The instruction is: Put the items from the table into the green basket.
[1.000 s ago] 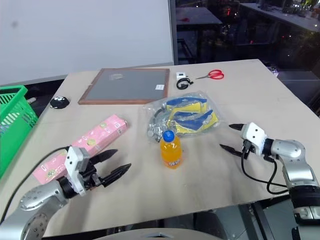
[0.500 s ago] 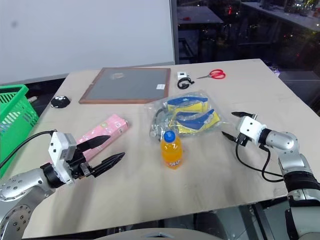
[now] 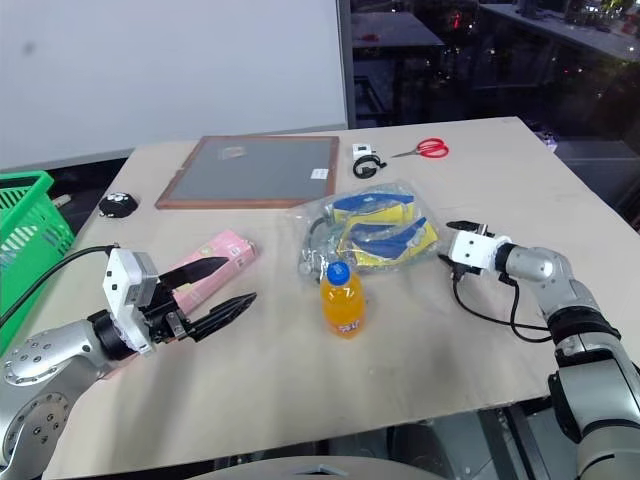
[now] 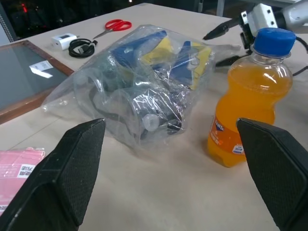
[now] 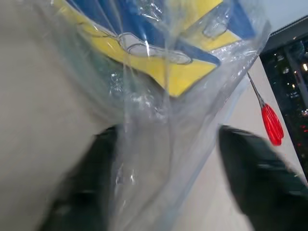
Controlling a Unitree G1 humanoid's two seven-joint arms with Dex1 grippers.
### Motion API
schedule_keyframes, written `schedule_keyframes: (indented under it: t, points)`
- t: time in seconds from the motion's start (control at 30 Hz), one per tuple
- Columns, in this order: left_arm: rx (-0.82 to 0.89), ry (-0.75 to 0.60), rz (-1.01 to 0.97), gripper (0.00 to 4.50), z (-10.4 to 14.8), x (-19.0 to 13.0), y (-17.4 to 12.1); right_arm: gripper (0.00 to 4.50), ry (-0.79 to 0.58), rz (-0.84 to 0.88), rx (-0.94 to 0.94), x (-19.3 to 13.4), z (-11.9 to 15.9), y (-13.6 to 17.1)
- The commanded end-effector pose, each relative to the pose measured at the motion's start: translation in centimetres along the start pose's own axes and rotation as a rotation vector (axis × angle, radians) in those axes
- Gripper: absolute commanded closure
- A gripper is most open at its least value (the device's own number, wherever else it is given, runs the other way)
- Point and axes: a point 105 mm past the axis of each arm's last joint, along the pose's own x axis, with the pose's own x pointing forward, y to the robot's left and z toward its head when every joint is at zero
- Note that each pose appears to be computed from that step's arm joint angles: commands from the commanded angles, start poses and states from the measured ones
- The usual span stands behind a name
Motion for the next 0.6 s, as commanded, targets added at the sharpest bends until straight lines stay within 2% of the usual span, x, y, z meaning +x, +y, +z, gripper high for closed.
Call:
schedule_keyframes:
  t: [0.03, 0.07, 0.1, 0.13, 0.23, 0.37, 0.47, 0.57, 0.6]
  points:
    - [0.038, -0.027, 0.013, 0.0, 1.0, -0.2, 0.3, 3.22, -0.036, -0.051, -0.03, 0.1, 0.9, -1.4]
    - [0.042, -0.021, 0.013, 0.0, 1.0, -0.2, 0.3, 3.82, -0.042, -0.058, -0.029, 0.1, 0.9, -1.5]
    - [0.046, -0.019, 0.014, 0.0, 1.0, -0.1, 0.3, 3.96, -0.053, -0.076, -0.025, 0.1, 1.1, -1.7]
    - [0.047, -0.021, 0.013, 0.0, 1.0, -0.1, 0.3, 4.42, -0.064, -0.091, -0.016, 0.1, 1.3, -2.0]
    - [0.054, -0.036, 0.008, 0.0, 1.4, 0.0, 0.4, 4.42, -0.107, -0.181, 0.017, -0.3, 1.9, -3.5]
    - [0.069, -0.111, -0.014, 0.0, 3.1, 1.1, 0.5, 4.42, -0.135, -0.409, 0.137, -2.4, 1.7, -7.8]
    - [0.085, -0.191, -0.051, 0.0, 5.0, 2.6, 0.8, 4.42, -0.032, -0.577, 0.199, -5.7, -0.9, -10.7]
    - [0.098, -0.21, -0.081, 0.0, 5.8, 3.6, 1.0, 4.42, 0.032, -0.655, 0.215, -7.7, -2.4, -11.8]
    - [0.111, -0.213, -0.104, 0.0, 6.1, 4.1, 1.1, 4.42, 0.071, -0.699, 0.224, -9.3, -3.3, -12.4]
